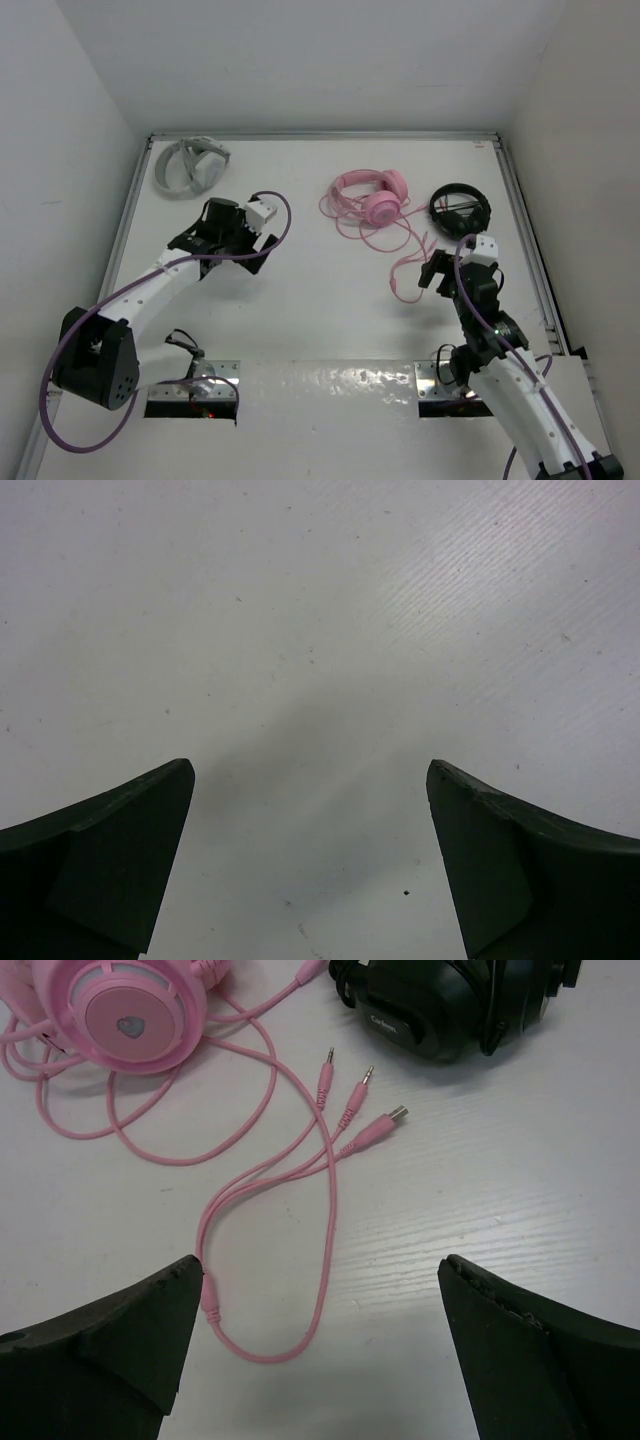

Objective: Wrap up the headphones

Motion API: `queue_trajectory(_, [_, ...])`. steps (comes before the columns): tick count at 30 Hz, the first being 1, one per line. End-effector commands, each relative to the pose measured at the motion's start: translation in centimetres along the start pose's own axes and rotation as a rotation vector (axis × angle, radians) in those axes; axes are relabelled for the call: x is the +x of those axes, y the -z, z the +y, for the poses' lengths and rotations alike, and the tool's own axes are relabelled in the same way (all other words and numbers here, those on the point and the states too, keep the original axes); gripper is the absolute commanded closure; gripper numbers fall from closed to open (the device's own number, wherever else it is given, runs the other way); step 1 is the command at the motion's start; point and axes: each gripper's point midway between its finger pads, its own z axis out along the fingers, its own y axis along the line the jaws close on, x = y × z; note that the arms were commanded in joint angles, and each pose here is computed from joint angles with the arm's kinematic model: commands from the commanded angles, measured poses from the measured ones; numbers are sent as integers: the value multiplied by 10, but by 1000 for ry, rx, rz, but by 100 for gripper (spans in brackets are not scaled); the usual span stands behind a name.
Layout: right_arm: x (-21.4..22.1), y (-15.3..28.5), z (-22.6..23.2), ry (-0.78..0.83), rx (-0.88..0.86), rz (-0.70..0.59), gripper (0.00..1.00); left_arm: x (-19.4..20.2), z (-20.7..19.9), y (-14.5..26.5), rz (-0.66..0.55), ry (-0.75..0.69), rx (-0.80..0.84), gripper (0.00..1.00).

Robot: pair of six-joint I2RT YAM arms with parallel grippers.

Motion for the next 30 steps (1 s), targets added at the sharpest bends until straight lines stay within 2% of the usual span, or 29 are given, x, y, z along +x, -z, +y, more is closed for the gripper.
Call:
queue_trajectory(1, [-37, 1, 6, -28, 4, -110, 1, -26, 15, 6, -76, 5, -56, 0])
queue_trajectory(3, [-60, 0, 15, -54, -22, -171, 1, -24, 13, 3, -65, 5, -43, 0])
queue_trajectory(6, [-91, -4, 46, 4, -147, -212, 1, -23, 11, 1, -59, 2, -28, 0])
queue_trajectory(7, [-108, -11, 59, 44, -166, -189, 3, -22, 13, 2, -55, 0, -39, 0])
queue_trajectory(8, [-114, -17, 65, 77, -169, -153, 15, -21, 15, 3, -50, 5, -54, 0])
queue_trajectory(9, [-159, -11, 82, 87, -192, -192, 60, -20, 17, 3, -45, 8, -68, 0])
queue_trajectory(10, [-148, -37, 84, 136, -150, -83, 70, -20, 22, 3, -44, 13, -92, 0])
queue_trajectory(11, [-160, -48, 90, 157, -146, -82, 62, -19, 22, 2, -43, 13, -95, 0])
queue_trajectory(12, [-192, -53, 104, 167, -165, -132, 37, -19, 22, 2, -43, 13, -95, 0])
queue_trajectory(13, [-200, -64, 114, 191, -198, -138, 1, -19, 21, 2, -43, 13, -91, 0])
queue_trajectory(14, [-192, -94, 120, 256, -205, -102, 1, -17, 20, 2, -38, 14, -87, 0])
queue_trajectory(15, [-221, -103, 128, 266, -212, -142, 1, -18, 20, 2, -40, 12, -86, 0])
queue_trajectory(16, [-226, -118, 131, 310, -207, -131, 1, -17, 21, 3, -38, 11, -90, 0])
queue_trajectory(17, [-196, -154, 128, 346, -185, -13, 1, -17, 22, 3, -36, 12, -93, 0])
queue_trajectory(18, [-228, -166, 132, 337, -178, -49, 1, -17, 23, 4, -37, 15, -100, 0])
queue_trajectory(19, [-228, -182, 133, 340, -179, -18, 1, -16, 24, 3, -33, 15, -105, 0])
queue_trajectory(20, [-187, -214, 129, 343, -197, 125, 1, -16, 26, 3, -30, 16, -116, 0])
queue_trajectory(21, [-210, -227, 131, 321, -195, 99, 1, -16, 26, 3, -29, 16, -117, 0])
queue_trajectory(24, [-173, -272, 127, 354, -197, 228, 1, -12, 25, -1, -13, 15, -112, 0])
queue_trajectory(28, [-117, -286, 127, 392, -270, 388, 1, -8, 25, -6, 8, 18, -104, 0])
queue_trajectory(30, [-91, -279, 128, 390, -319, 441, 6, -8, 24, -7, 10, 15, -100, 0])
